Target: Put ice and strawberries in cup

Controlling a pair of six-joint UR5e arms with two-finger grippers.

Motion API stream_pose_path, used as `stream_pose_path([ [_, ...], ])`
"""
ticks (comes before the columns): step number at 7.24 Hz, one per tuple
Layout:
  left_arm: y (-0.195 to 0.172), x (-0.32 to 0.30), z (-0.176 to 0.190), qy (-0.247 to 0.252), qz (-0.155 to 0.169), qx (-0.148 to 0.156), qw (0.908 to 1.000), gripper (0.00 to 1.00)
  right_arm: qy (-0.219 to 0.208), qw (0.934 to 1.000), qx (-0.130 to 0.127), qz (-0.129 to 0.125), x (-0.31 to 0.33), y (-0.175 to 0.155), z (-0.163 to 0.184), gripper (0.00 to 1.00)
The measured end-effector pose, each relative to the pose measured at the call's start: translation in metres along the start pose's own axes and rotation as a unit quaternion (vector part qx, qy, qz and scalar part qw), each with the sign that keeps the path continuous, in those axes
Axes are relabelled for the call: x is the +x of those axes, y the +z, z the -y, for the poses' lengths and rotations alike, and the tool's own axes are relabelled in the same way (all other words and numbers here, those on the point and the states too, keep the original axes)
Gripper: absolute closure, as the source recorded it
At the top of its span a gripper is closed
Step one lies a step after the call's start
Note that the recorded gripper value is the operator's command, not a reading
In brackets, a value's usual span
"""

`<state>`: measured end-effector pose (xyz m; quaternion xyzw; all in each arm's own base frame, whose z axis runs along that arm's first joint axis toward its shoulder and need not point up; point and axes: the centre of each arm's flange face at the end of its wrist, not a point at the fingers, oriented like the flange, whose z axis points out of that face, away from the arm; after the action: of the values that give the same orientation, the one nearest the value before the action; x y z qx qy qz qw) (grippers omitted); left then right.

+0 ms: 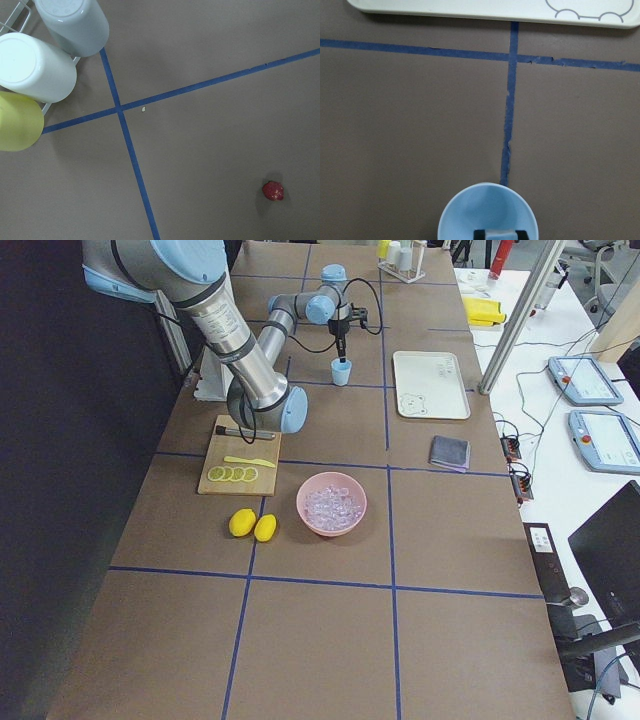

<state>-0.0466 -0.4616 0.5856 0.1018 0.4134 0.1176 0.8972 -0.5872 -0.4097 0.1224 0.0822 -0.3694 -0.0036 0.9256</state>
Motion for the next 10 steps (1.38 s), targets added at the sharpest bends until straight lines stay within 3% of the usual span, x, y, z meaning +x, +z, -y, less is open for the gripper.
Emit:
stream_pose_path([
  [5, 0.000, 0.000, 0.000, 0.000, 0.000, 0.000, 1.0000, 0.00, -0.008, 1.0000, -0.001, 0.001, -0.001, 0.000, -0.002, 0.00],
  [7, 0.001, 0.000, 0.000, 0.000, 0.000, -0.001, 1.0000, 0.00, -0.006, 1.0000, 0.002, 0.001, 0.018, -0.010, 0.024, 0.00],
  [10, 0.003, -0.002, -0.001, -0.002, -0.001, -0.003, 1.0000, 0.00, -0.069, 0.9972, -0.026, 0.011, 0.133, -0.023, 0.070, 0.00],
])
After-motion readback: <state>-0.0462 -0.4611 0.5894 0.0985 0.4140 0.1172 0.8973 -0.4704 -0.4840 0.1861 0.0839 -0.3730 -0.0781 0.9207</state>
